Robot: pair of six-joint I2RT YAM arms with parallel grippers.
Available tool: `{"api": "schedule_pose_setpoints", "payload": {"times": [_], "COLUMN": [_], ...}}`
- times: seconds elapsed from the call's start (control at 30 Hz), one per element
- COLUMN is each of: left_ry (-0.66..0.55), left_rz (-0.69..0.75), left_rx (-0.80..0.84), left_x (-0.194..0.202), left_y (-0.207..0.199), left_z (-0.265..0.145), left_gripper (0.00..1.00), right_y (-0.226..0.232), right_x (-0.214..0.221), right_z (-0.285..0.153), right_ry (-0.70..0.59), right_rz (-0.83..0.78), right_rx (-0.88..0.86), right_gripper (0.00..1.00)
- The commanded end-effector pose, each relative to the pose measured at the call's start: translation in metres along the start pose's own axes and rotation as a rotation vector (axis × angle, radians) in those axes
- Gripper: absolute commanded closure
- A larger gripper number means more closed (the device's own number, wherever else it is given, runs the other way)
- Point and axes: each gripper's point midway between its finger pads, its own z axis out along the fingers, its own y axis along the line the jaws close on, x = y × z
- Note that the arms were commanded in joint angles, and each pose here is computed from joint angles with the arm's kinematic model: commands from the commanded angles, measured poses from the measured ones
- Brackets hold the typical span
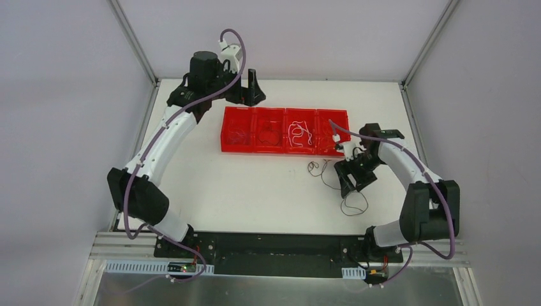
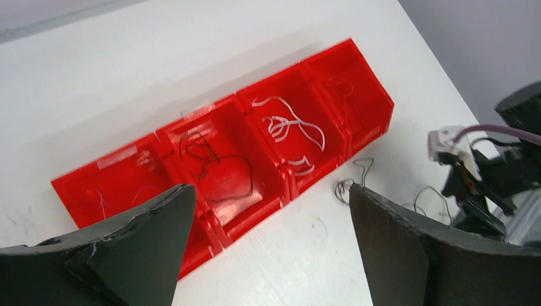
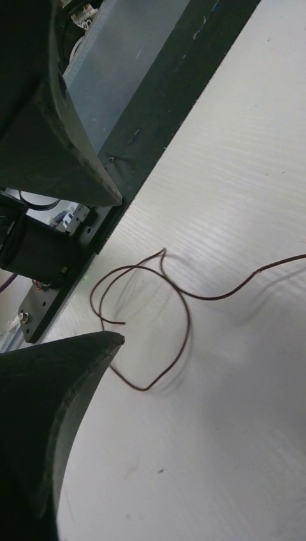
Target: Untangle the cables
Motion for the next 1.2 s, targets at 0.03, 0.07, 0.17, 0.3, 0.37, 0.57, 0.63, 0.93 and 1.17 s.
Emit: {"api": "schedule_pose_setpoints", "payload": {"times": [0.03, 0.07, 0.17, 0.3, 0.37, 0.57, 0.63, 0.93, 1.17], "left_ry": [0.024, 0.026, 0.023, 0.016, 0.012, 0.022, 0.033, 0.067, 0.115], "left_rz": [-0.026, -0.024, -0.005, -0.009, -0.015, 0.005, 0.013, 0.024, 0.134], "left_rx": [-0.017, -0.023, -0.039, -0.072, -0.082, 0.037, 0.124, 0.292, 0.415], "left_x": [0.019, 0.021, 0.024, 0.025, 0.026, 0.038, 0.041, 0.05, 0.073], "left_y": [-0.002, -0.001, 0.002, 0.01, 0.013, -0.008, -0.023, -0.048, -0.077], "left_z": [-0.037, -0.043, -0.064, -0.09, -0.101, -0.116, -0.118, -0.118, -0.104], "left_gripper": [0.01, 0.01, 0.01, 0.01, 0.01, 0.03, 0.06, 0.15, 0.1], "right_y": [0.003, 0.006, 0.012, 0.013, 0.02, 0.079, 0.099, 0.137, 0.161], "right_x": [-0.017, -0.017, -0.016, -0.024, -0.033, -0.082, -0.098, -0.107, -0.111], "right_z": [0.031, 0.036, 0.048, 0.05, 0.042, -0.032, -0.062, -0.133, -0.144], "right_ry": [0.05, 0.07, 0.134, 0.145, 0.115, -0.213, -0.342, -0.575, -0.684], "right_rz": [-0.012, -0.012, 0.0, 0.004, -0.009, -0.15, -0.212, -0.334, -0.417], "right_rx": [0.024, 0.009, -0.036, -0.057, -0.089, -0.255, -0.29, -0.306, -0.325], "right_gripper": [0.29, 0.32, 0.48, 0.79, 1.0, 1.0, 1.0, 1.0, 1.0]}}
